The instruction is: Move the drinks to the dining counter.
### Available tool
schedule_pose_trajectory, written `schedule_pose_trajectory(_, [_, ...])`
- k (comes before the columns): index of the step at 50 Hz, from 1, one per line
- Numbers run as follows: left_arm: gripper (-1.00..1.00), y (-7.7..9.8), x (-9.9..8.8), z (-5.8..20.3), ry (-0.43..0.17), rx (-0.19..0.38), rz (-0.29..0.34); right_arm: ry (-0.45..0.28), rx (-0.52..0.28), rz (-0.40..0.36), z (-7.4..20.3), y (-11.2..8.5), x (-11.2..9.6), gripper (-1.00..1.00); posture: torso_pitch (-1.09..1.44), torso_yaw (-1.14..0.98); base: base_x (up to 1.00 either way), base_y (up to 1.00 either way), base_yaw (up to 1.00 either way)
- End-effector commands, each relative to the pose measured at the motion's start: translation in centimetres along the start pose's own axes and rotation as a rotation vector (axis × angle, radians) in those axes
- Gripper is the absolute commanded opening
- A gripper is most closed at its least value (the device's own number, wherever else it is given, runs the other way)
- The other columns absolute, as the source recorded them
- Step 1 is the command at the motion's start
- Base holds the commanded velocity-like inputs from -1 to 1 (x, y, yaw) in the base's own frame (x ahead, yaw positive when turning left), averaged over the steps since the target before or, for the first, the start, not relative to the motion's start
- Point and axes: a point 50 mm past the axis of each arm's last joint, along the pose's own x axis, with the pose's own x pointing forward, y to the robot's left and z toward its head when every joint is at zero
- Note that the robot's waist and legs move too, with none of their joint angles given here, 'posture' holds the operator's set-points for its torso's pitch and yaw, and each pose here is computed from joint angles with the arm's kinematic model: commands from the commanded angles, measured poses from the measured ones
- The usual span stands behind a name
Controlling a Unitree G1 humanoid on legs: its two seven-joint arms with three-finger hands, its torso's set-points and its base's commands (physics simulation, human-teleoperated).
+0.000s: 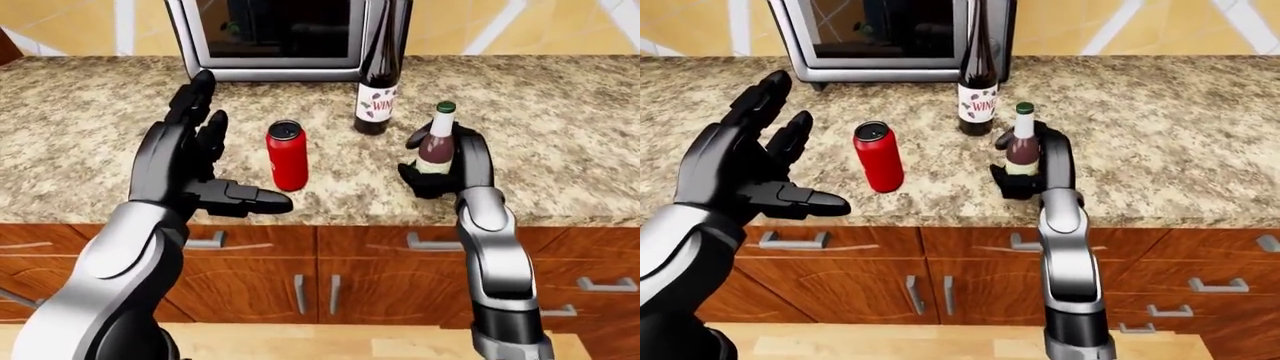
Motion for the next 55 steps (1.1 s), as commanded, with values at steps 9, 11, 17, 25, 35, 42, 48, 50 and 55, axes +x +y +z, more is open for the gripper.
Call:
schedule_pose_trajectory(9, [1.0,-0.5,0.6,0.5,-0.058,0.018,-0.002,-0.148,0.07,-0.054,4.3,-2.5,-2.2,-1.0,0.0,0.0,0.0,0.0,0.0])
schedule_pose_trajectory(11, [1.0,-0.6,1.3,0.1,-0.05,0.03,0.0,-0.161,0.082,-0.055,4.7,-2.7,-2.8,-1.0,0.0,0.0,0.0,0.0,0.0])
schedule_pose_trajectory(17, [1.0,-1.0,3.2,-0.7,-0.033,0.028,0.03,-0.195,0.107,-0.051,5.6,-2.7,-4.5,-1.0,0.0,0.0,0.0,0.0,0.0])
schedule_pose_trajectory(25, [1.0,-1.7,6.0,-2.3,-0.015,0.049,0.048,-0.236,0.109,-0.038,7.4,-2.8,-5.6,-1.0,0.0,0.0,0.0,0.0,0.0])
schedule_pose_trajectory(35, [1.0,-2.8,6.9,-3.2,0.009,0.063,0.029,-0.251,0.11,-0.039,8.2,-3.1,-5.7,-1.0,0.0,0.0,0.0,0.0,0.0])
schedule_pose_trajectory(42, [1.0,-3.4,7.5,-3.6,0.021,0.068,0.02,-0.252,0.104,-0.04,8.1,-3.0,-5.7,-1.0,0.0,0.0,0.0,0.0,0.0])
schedule_pose_trajectory(48, [1.0,-3.8,7.8,-4.1,0.038,0.071,0.029,-0.253,0.11,-0.035,7.9,-3.0,-5.8,-1.0,0.0,0.0,0.0,0.0,0.0])
schedule_pose_trajectory(50, [1.0,-3.8,7.9,-4.3,0.04,0.065,0.025,-0.253,0.111,-0.034,7.8,-2.9,-5.8,-1.0,0.0,0.0,0.0,0.0,0.0])
schedule_pose_trajectory(55, [0.65,-4.0,8.2,-5.1,0.052,0.068,0.025,-0.251,0.113,-0.034,7.6,-2.9,-5.8,-1.0,0.0,0.0,0.0,0.0,0.0])
